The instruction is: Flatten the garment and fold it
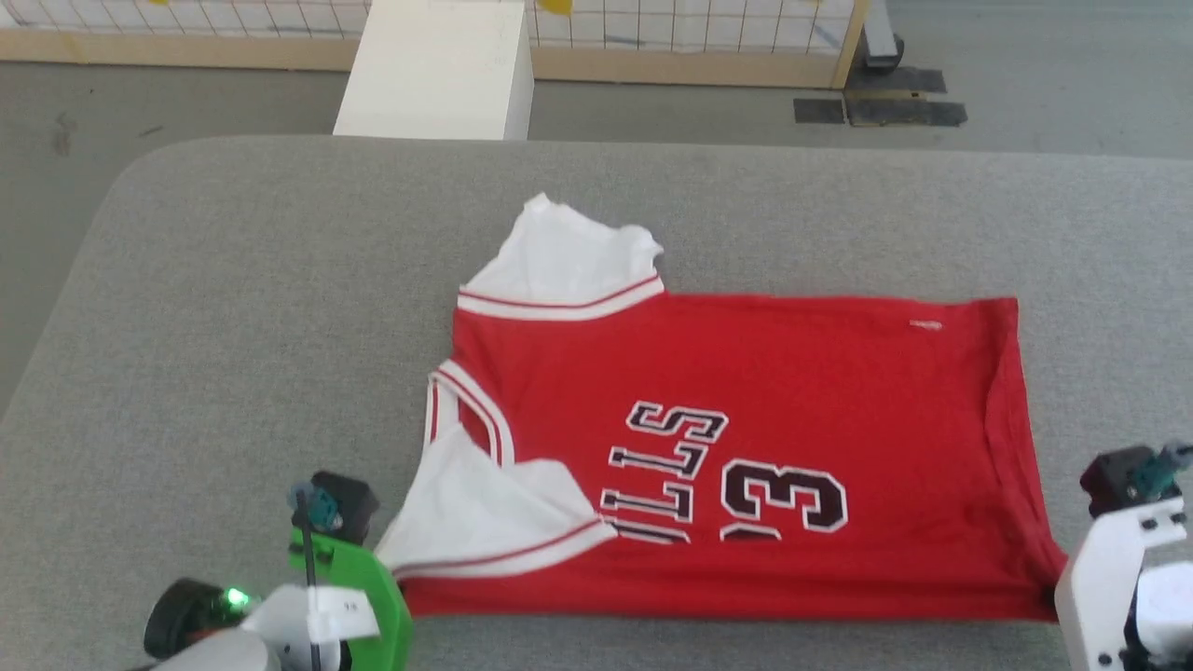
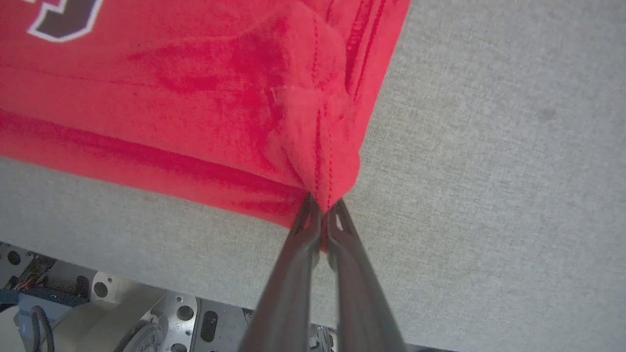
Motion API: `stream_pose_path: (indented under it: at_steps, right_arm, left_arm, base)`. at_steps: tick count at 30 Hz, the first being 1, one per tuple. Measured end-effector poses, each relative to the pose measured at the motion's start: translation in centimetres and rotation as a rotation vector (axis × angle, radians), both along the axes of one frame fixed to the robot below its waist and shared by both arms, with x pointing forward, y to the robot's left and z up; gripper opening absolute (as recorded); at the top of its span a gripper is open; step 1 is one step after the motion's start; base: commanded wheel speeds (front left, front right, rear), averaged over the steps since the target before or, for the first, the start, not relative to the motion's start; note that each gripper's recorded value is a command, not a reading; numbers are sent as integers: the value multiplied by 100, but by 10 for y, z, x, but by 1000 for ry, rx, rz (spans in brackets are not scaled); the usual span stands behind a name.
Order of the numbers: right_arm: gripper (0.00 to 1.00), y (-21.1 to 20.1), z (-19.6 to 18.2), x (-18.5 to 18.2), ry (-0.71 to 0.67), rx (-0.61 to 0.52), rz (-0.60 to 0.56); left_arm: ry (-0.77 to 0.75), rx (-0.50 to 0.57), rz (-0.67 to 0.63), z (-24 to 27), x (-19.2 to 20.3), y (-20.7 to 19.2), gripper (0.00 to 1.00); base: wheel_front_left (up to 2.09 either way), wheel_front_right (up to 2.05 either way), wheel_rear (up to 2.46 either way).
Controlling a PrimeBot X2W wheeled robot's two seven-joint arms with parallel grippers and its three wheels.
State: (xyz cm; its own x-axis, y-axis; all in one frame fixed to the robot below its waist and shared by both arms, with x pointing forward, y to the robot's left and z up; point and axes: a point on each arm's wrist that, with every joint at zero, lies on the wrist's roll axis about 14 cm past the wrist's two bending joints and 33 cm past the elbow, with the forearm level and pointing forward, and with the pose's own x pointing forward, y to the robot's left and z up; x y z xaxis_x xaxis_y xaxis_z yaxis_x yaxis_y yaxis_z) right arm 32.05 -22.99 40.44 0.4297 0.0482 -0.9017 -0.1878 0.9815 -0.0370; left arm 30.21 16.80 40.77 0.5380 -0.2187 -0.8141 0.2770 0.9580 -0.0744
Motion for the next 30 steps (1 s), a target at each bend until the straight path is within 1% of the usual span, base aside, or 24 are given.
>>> stream_pose_path:
  at_steps: [2,6,13,14,15,16,18,22,25,28,30]
  right_arm:
    - [0,-3,-3,-10,19,-4,-7]
    - [0,-5,-11,-18,44,-7,-19]
    - [0,-5,-29,-20,73,-22,-18]
    - [43,-4,-32,-20,75,-20,-19]
    - [100,-3,-32,-18,70,-20,-18]
    - [100,-3,-32,-15,58,-18,-20]
    - [100,-1,-28,-8,28,-7,-22]
    - [100,7,-7,14,-105,40,-28]
    - [100,14,16,32,-242,95,-31]
    - [100,22,46,50,-404,150,-28]
    - [100,25,59,56,-484,162,-17]
  left_arm:
    - [30,-11,-1,-4,-10,-3,0]
    - [93,-19,-1,-16,-25,-7,0]
    - [155,-9,0,-35,-31,-9,0]
    - [152,-10,-2,-36,-30,-10,0]
    - [144,-8,-2,-36,-28,-9,51]
    - [136,-8,-1,-36,-27,-9,100]
    - [108,-14,5,-34,-22,-10,100]
    - [8,-31,22,-20,-6,-10,100]
    - [-117,-54,41,0,13,-10,100]
    - [-264,-103,57,28,34,-15,100]
    - [-355,-132,61,45,47,-18,100]
  base:
    - [0,0,0]
    - [0,0,0]
    - [0,0,0]
    - [0,0,0]
    - [0,0,0]
    - [0,0,0]
    - [0,0,0]
    - [0,0,0]
    - [0,0,0]
    - [0,0,0]
    - [0,0,0]
